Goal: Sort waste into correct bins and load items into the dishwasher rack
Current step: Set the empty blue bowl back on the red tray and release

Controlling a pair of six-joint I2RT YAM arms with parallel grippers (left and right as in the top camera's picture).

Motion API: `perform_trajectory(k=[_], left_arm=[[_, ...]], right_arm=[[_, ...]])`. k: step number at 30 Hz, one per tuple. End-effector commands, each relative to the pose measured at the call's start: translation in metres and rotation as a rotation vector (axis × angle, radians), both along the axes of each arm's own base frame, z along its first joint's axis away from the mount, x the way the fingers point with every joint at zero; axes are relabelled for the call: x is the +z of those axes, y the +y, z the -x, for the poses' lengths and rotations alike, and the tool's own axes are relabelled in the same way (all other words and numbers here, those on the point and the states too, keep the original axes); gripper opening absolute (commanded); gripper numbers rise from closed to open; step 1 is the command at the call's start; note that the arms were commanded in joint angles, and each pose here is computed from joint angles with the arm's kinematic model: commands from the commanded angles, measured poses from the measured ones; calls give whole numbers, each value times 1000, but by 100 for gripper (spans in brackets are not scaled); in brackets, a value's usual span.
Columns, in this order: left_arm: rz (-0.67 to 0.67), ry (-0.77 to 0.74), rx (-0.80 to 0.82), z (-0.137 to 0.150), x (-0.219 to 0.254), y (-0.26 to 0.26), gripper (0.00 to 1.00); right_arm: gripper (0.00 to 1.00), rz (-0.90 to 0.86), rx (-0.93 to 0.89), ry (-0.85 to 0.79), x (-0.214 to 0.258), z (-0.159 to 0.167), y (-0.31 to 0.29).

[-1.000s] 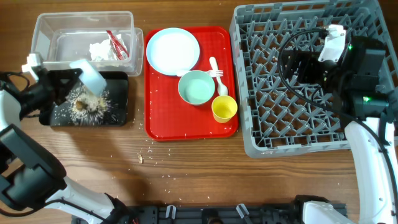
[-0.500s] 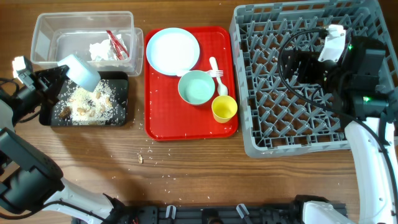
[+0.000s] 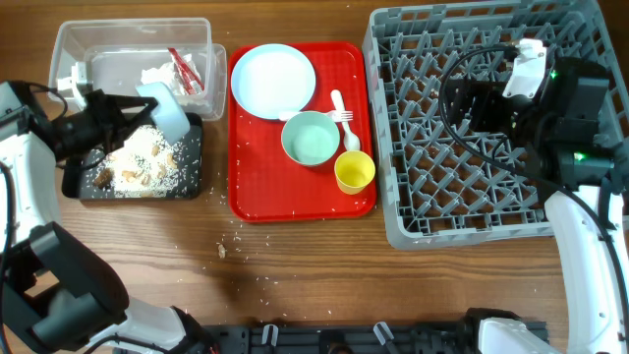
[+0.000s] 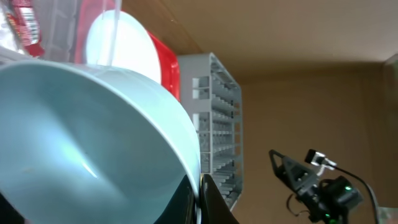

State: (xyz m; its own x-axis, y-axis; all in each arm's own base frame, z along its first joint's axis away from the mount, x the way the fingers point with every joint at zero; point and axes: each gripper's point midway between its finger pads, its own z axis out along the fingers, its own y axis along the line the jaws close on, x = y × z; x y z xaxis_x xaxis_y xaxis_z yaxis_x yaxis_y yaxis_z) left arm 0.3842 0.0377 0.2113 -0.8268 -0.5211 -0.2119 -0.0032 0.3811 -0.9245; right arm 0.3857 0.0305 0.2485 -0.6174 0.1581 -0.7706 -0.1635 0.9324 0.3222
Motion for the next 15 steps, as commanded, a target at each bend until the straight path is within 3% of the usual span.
perform_trajectory(k=[1, 3, 7, 11, 15], left_arm=[[58, -41, -23, 4, 14, -6, 4], [47, -18, -27, 5, 10, -9, 4], [-102, 60, -91, 6, -10, -41, 4], [-352, 116, -301, 16, -43, -123, 4], [-615, 210, -388, 35, -76, -176, 4]], right_arm=[[100, -8, 17, -16, 7, -3, 4], [100, -8, 17, -16, 7, -3, 4], [100, -9, 16, -16, 7, -3, 4], [100, -11, 16, -11, 6, -2, 4], [100, -11, 16, -9, 6, -2, 4]])
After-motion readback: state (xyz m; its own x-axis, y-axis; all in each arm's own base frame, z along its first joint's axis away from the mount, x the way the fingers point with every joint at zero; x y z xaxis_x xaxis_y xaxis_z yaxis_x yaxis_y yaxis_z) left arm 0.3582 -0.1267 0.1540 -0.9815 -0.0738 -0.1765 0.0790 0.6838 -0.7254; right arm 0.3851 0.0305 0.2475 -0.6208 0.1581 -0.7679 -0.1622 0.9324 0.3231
